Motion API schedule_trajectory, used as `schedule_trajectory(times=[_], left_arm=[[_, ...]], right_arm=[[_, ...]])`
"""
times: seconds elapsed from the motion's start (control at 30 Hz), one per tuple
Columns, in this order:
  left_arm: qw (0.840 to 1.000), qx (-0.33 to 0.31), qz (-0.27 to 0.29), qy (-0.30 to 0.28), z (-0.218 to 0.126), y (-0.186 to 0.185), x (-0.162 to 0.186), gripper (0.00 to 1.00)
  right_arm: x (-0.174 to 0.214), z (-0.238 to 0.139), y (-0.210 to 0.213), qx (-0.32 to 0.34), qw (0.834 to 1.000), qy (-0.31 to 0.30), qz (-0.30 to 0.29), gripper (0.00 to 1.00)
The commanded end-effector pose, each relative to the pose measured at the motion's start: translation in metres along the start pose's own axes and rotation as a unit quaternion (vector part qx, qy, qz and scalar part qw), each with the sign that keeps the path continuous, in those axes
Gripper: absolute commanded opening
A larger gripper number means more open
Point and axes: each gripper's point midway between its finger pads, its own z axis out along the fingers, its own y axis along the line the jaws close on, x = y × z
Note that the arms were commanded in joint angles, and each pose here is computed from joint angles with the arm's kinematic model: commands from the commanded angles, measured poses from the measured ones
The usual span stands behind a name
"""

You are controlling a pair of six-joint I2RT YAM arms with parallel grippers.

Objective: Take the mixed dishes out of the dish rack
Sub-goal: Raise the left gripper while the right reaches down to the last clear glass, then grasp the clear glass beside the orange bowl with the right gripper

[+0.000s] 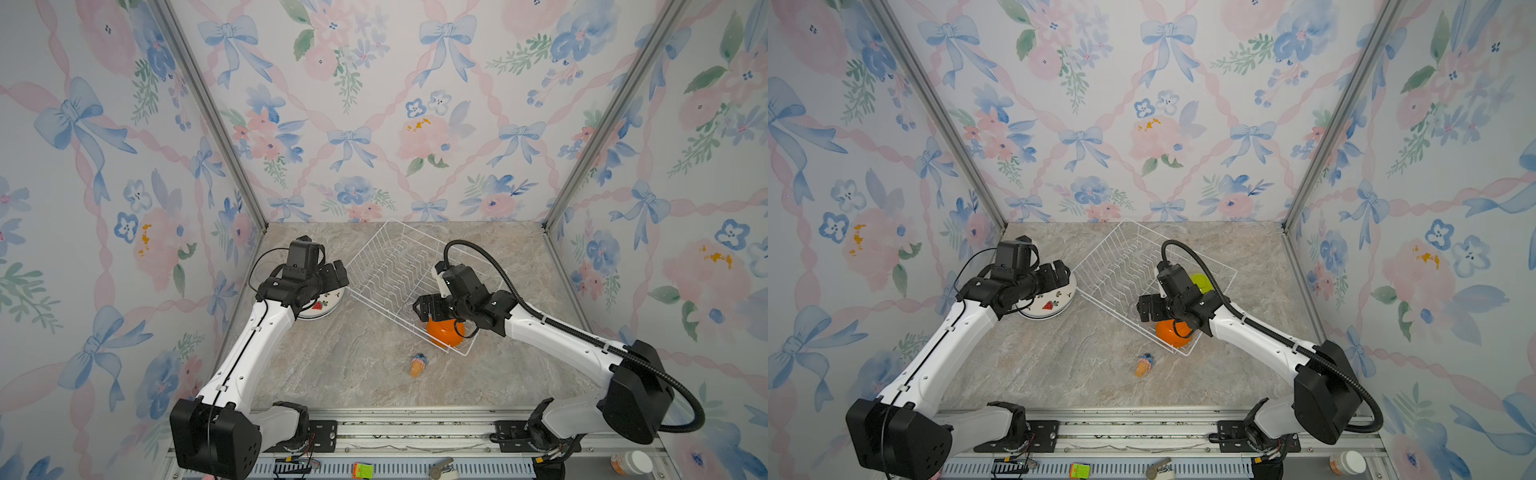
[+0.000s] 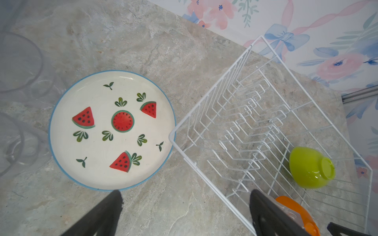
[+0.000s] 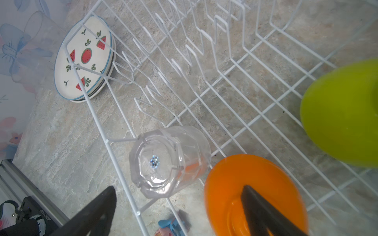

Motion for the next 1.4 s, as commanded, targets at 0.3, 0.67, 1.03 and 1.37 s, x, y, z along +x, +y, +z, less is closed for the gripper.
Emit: schedule_trajectory(times=[0.3, 0.67, 1.03, 1.37], left_arm=[[0.998, 0.011, 0.003, -0.06, 0.004, -0.004, -0.006, 0.98], [0.996, 0.044, 0.002, -0.083, 0.015, -0.02, -0.023, 0.98], [0.994, 0.051, 0.0, -0.093, 0.018, -0.018, -0.018, 0.98], [0.995, 0.053, 0.001, -0.084, 0.023, -0.019, -0.015, 0.98]], right_arm=[[0.007, 0.017, 0.016, 0.049, 0.997, 0.056, -0.003, 0.97], [0.02, 0.037, 0.013, 0.106, 0.989, 0.1, 0.002, 0.97], [0.029, 0.052, 0.014, 0.143, 0.981, 0.128, -0.01, 0.98], [0.029, 0.06, 0.013, 0.16, 0.978, 0.136, -0.001, 0.98]])
